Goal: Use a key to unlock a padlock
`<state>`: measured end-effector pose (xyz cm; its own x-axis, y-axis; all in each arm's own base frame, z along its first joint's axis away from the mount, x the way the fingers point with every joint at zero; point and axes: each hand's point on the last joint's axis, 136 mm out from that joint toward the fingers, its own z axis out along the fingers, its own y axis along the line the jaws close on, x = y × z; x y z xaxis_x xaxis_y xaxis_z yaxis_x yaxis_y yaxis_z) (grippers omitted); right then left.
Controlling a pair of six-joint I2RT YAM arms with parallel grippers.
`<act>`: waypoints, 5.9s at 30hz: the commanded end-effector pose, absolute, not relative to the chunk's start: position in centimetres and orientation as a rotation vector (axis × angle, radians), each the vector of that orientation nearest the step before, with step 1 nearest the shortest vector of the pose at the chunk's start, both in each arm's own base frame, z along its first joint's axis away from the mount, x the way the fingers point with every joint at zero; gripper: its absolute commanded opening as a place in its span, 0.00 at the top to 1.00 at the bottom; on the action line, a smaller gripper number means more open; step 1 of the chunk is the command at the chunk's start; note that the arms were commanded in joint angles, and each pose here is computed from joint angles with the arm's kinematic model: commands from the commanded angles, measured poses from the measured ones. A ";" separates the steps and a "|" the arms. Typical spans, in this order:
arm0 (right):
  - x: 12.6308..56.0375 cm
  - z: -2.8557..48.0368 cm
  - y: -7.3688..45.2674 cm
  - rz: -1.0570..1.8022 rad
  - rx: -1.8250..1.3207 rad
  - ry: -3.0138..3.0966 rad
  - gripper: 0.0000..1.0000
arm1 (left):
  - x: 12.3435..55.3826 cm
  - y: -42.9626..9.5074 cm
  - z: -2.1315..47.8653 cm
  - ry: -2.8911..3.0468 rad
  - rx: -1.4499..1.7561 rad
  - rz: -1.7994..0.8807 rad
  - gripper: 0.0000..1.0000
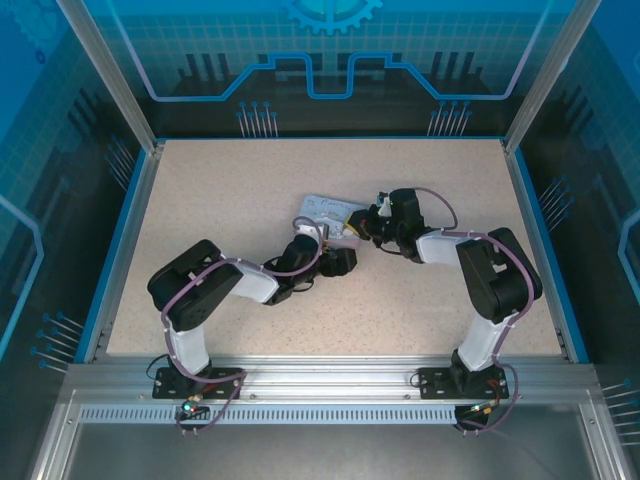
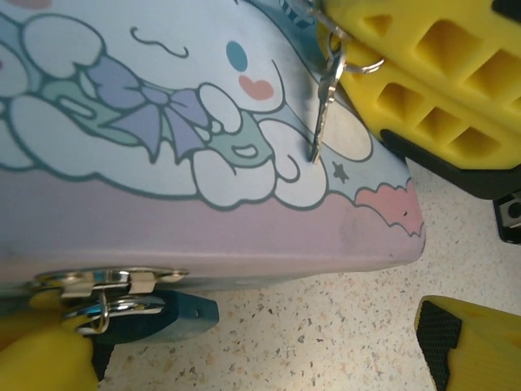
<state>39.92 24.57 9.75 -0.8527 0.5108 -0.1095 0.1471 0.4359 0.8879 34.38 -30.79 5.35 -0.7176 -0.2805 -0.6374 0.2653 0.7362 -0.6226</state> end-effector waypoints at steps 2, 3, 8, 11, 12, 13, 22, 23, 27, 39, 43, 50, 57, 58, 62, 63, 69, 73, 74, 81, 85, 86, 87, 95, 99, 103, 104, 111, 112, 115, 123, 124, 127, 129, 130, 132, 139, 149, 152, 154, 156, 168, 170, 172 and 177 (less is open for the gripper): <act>39.3 9.2 24.5 1.337 0.556 2.382 1.00 | 33.2 -30.8 4.6 2.196 -0.084 -1.027 0.06; 39.2 9.1 24.5 1.335 0.557 2.387 1.00 | 33.1 -30.8 4.8 2.190 -0.093 -1.036 0.06; 39.0 8.8 24.9 1.375 0.558 2.399 1.00 | 33.0 -30.5 6.0 2.139 -0.147 -1.086 0.06; 39.0 8.6 25.0 1.385 0.565 2.401 1.00 | 33.0 -30.8 6.1 2.129 -0.155 -1.118 0.06; 39.0 8.5 25.0 1.386 0.566 2.404 1.00 | 33.0 -30.9 6.2 2.126 -0.159 -1.127 0.06; 39.7 9.4 25.3 1.397 0.552 2.382 1.00 | 33.0 -31.0 6.1 2.126 -0.162 -1.138 0.06; 39.6 9.4 25.2 1.395 0.561 2.384 1.00 | 33.1 -31.5 5.2 2.118 -0.203 -1.189 0.10; 39.6 9.4 25.2 1.395 0.561 2.383 1.00 | 33.1 -31.4 5.4 2.111 -0.204 -1.188 0.10; 39.7 9.3 25.3 1.397 0.561 2.385 1.00 | 32.9 -30.9 6.5 2.079 -0.217 -1.190 0.15; 39.8 8.9 25.4 1.399 0.569 2.395 1.00 | 33.0 -29.6 5.9 2.045 -0.338 -1.197 0.19; 39.8 9.1 25.5 1.402 0.568 2.393 1.00 | 33.2 -29.8 5.0 2.072 -0.342 -1.181 0.20; 39.8 9.2 25.5 1.403 0.567 2.391 1.00 | 33.4 -29.7 3.5 2.132 -0.327 -1.100 0.31; 39.7 9.1 25.6 1.403 0.570 2.393 1.00 | 33.6 -28.7 2.3 2.160 -0.370 -1.024 0.46; 39.7 9.1 25.6 1.404 0.572 2.393 1.00 | 33.6 -28.6 2.2 2.163 -0.374 -1.013 0.48; 39.7 9.0 25.6 1.403 0.572 2.395 1.00 | 33.5 -28.4 1.8 2.172 -0.389 -0.978 0.52; 39.7 9.0 25.6 1.404 0.574 2.395 1.00 | 33.5 -28.3 1.6 2.176 -0.394 -0.966 0.53; 39.7 9.0 25.6 1.403 0.576 2.395 1.00 | 33.4 -27.8 1.0 2.172 -0.434 -0.915 0.59; 39.6 8.9 25.7 1.405 0.575 2.396 1.00 | 33.4 -27.7 0.7 2.169 -0.454 -0.899 0.61; 39.6 8.9 25.7 1.405 0.576 2.397 1.00 | 33.4 -27.7 0.7 2.168 -0.457 -0.896 0.62; 39.6 8.8 25.7 1.405 0.578 2.396 1.00 | 33.3 -27.5 0.0 2.183 -0.462 -0.863 0.64; 39.5 8.8 25.7 1.405 0.582 2.396 1.00 | 33.4 -27.7 -0.2 2.191 -0.467 -0.857 0.67; 39.5 8.9 25.7 1.405 0.581 2.394 1.00 | 33.5 -27.7 -0.3 2.190 -0.468 -0.855 0.67; 39.5 8.9 25.6 1.405 0.583 2.395 1.00 | 33.5 -27.8 -0.3 2.191 -0.467 -0.857 0.68; 39.5 8.9 25.7 1.408 0.584 2.392 1.00 | 33.4 -27.5 -0.7 2.203 -0.475 -0.832 0.73; 39.5 9.0 25.6 1.405 0.586 2.391 1.00 | 33.4 -27.3 -0.8 2.203 -0.484 -0.817 0.74; 39.5 8.9 25.6 1.399 0.591 2.392 1.00 | 33.4 -27.1 -0.9 2.205 -0.490 -0.806 0.78; 39.5 8.8 25.5 1.396 0.596 2.394 1.00 | 33.4 -27.1 -1.0 2.207 -0.490 -0.805 0.80; 39.3 8.8 25.3 1.387 0.602 2.394 1.00 | 33.2 -27.3 -0.6 2.214 -0.480 -0.821 0.92; 39.3 8.9 25.3 1.385 0.601 2.393 1.00 | 33.1 -27.4 -0.4 2.215 -0.473 -0.831 0.95; 39.3 9.0 25.3 1.383 0.593 2.394 1.00 | 32.7 -27.8 0.5 2.233 -0.459 -0.864 1.00; 40.2 9.1 25.8 1.394 0.595 2.392 1.00 | 31.3 -28.6 3.7 2.387 -0.352 -0.831 1.00; 40.4 9.1 25.9 1.388 0.597 2.397 1.00 | 31.2 -28.5 3.7 2.398 -0.347 -0.817 1.00; 40.6 8.8 25.6 1.359 0.634 2.417 1.00 | 31.0 -28.6 3.7 2.424 -0.335 -0.807 1.00; 40.6 8.5 25.4 1.338 0.679 2.424 1.00 | 31.0 -28.9 3.7 2.439 -0.329 -0.814 1.00; 40.5 8.3 25.7 1.334 0.691 2.431 1.00 | 30.9 -29.2 3.7 2.448 -0.325 -0.821 1.00; 40.1 8.1 26.5 1.317 0.675 2.453 1.00 | 30.8 -29.4 3.8 2.464 -0.318 -0.823 1.00; 37.7 6.7 29.3 1.177 0.610 2.632 1.00 | 30.7 -29.9 4.1 2.496 -0.305 -0.817 1.00; 39.2 13.2 29.5 1.293 0.398 2.539 1.00 | 29.6 -29.8 4.1 2.504 -0.313 -0.875 1.00; 39.0 15.6 28.9 1.326 0.343 2.474 1.00 | 29.2 -30.0 4.6 2.508 -0.299 -0.921 1.00; 38.4 17.2 28.2 1.340 0.307 2.428 1.00 | 29.1 -30.0 5.0 2.513 -0.308 -0.971 1.00; 37.8 18.3 27.3 1.352 0.302 2.390 1.00 | 29.0 -30.1 5.2 2.518 -0.331 -1.035 1.00; 29.1 16.8 22.9 1.419 0.382 2.237 1.00 | 30.5 -30.1 6.8 2.393 -0.567 -1.405 1.00; 27.7 16.4 22.7 1.412 0.365 2.229 1.00 | 30.7 -30.2 7.4 2.366 -0.594 -1.475 1.00; 26.7 15.9 22.4 1.388 0.349 2.226 1.00 | 31.0 -30.2 8.0 2.335 -0.611 -1.532 1.00; 26.1 14.8 21.7 1.364 0.350 2.211 1.00 | 31.5 -30.1 9.3 2.285 -0.651 -1.649 1.00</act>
<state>25.64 21.75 14.11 -0.8603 0.4483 -0.2426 -0.0038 0.4702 0.8826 31.44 -29.26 7.32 -0.8552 -0.5183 -0.0098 -0.2153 0.3724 -0.9027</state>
